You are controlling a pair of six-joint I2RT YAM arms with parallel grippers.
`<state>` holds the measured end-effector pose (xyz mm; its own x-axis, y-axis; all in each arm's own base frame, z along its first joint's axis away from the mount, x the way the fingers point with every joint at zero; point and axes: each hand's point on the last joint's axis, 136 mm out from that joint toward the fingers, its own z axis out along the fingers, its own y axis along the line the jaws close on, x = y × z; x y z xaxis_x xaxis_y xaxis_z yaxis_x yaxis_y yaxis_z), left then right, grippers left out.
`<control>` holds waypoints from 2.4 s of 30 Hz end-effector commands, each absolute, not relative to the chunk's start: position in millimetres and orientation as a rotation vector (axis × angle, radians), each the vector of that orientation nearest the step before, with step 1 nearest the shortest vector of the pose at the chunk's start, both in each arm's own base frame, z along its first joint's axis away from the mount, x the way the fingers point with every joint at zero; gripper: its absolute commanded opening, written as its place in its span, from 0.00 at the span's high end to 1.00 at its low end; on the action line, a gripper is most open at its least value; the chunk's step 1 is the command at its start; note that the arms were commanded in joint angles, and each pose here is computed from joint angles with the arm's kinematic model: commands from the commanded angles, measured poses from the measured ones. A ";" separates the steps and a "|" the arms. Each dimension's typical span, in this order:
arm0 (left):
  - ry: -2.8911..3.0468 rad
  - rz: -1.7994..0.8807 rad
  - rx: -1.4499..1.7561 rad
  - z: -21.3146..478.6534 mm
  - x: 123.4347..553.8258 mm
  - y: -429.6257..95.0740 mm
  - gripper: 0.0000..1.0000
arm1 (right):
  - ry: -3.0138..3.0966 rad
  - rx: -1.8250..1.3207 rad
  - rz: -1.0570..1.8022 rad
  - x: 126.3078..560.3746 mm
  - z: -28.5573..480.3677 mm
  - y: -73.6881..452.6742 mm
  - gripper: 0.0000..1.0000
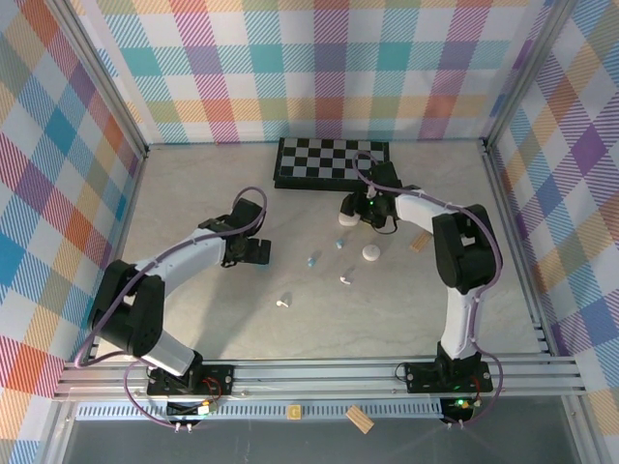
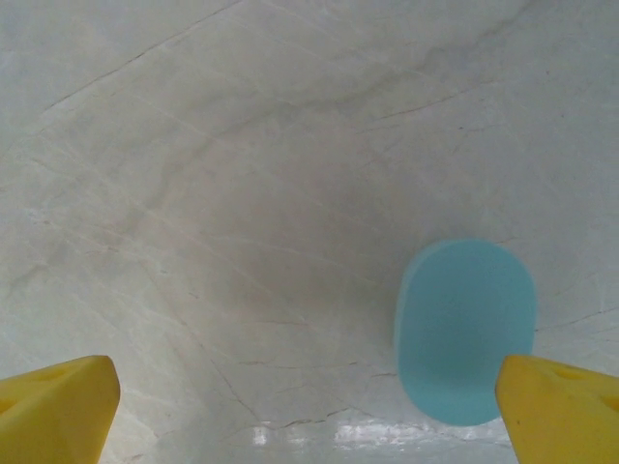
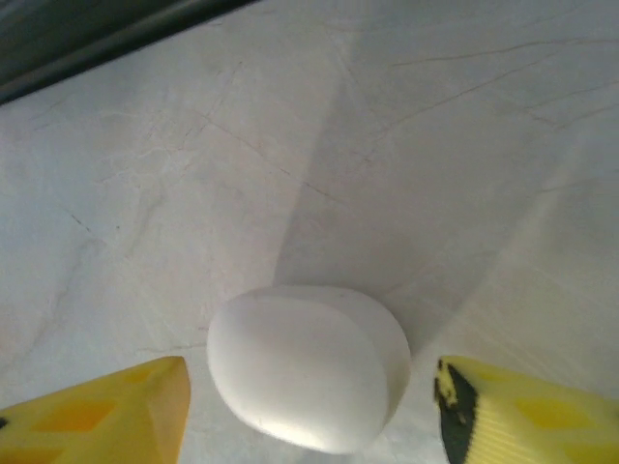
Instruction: Insert the wireless bluetooth earbuds into the charging case
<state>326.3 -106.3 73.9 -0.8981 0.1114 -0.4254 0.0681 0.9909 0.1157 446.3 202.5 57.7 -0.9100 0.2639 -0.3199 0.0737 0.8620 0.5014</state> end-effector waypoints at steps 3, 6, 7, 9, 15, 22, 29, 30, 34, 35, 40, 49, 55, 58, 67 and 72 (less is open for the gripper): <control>2.741 0.078 0.217 67.8 329.7 -125.9 0.13 | 2.568 0.165 0.640 434.2 110.9 188.2 0.27; 2.761 0.066 0.297 59.1 329.6 -141.9 0.18 | 2.560 0.162 0.647 425.1 117.2 186.0 0.27; 2.770 0.067 0.313 56.2 329.3 -145.5 0.19 | 2.557 0.162 0.649 423.3 118.6 185.2 0.27; 2.790 0.066 0.343 50.6 327.6 -152.4 0.19 | 2.556 0.161 0.651 419.2 119.9 184.0 0.27; 2.830 0.050 0.350 36.1 320.5 -157.1 0.33 | 2.568 0.165 0.643 410.5 116.2 179.8 0.27; 2.860 0.042 0.338 26.2 310.4 -154.1 0.38 | 2.566 0.159 0.651 409.1 118.1 180.7 0.27; 2.870 0.058 0.333 24.3 306.4 -150.5 0.46 | 2.565 0.162 0.667 407.9 120.9 181.9 0.26; 2.871 0.061 0.333 24.1 305.3 -149.5 0.47 | 2.565 0.164 0.667 407.6 120.8 181.6 0.26; 2.855 0.052 0.328 25.4 305.4 -149.9 0.58 | 2.564 0.166 0.683 405.0 124.1 182.6 0.26; 2.852 0.049 0.325 26.0 305.7 -150.2 0.58 | 2.562 0.168 0.692 404.0 125.9 183.3 0.26; 2.813 0.032 0.336 35.3 309.9 -154.7 0.59 | 2.534 0.157 0.750 398.6 142.1 187.1 0.26; 2.446 -0.311 0.503 111.6 321.2 -203.8 0.60 | 2.457 0.050 1.249 354.0 185.4 221.3 0.28; 2.001 -0.574 0.783 186.8 297.6 -250.8 0.62 | 2.423 -0.083 1.414 317.0 215.8 238.9 0.28; 1.839 -0.660 0.924 204.6 279.1 -265.6 0.64 | 2.426 -0.117 1.459 304.5 223.2 248.6 0.29; 1.685 -0.654 1.071 220.8 264.3 -286.1 0.65 | 2.430 -0.306 1.535 274.8 242.6 285.6 0.29; 1.656 -0.649 1.081 224.9 263.8 -290.0 0.64 | 2.460 -0.362 1.554 263.0 240.4 306.0 0.30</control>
